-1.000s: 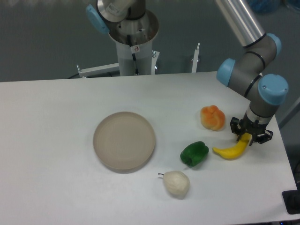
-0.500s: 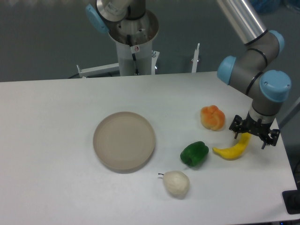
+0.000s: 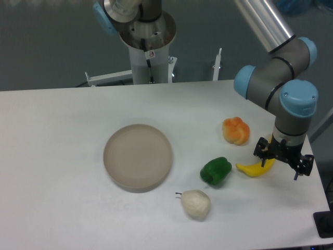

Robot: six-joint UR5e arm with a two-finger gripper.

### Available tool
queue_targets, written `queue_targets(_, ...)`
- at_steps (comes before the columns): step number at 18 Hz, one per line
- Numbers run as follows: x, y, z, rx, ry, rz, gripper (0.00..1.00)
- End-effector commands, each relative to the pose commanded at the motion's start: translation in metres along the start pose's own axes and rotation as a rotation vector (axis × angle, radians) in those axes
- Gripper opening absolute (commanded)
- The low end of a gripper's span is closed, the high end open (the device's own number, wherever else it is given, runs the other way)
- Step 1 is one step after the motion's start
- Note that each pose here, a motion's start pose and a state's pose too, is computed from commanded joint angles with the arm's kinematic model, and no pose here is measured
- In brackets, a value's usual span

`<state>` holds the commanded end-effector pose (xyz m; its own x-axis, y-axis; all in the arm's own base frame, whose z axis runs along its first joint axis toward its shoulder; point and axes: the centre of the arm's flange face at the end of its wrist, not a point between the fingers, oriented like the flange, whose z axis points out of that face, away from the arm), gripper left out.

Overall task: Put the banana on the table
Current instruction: 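Raise the open gripper up away from the banana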

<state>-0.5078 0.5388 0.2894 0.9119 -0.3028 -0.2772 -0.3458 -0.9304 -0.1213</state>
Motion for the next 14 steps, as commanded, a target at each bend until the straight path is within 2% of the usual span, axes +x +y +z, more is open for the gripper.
queue_targets(2, -0.0009, -0.0073, -0.0032, -0.006, -0.011, 0.012, 1.00)
queue_targets(8, 0.0006, -0.0022, -0.0003, -0.060, -0.023, 0.018, 1.00)
queue_targets(14, -0.0023, -0.0043, -0.0062, -0.057, -0.035, 0.022, 1.00)
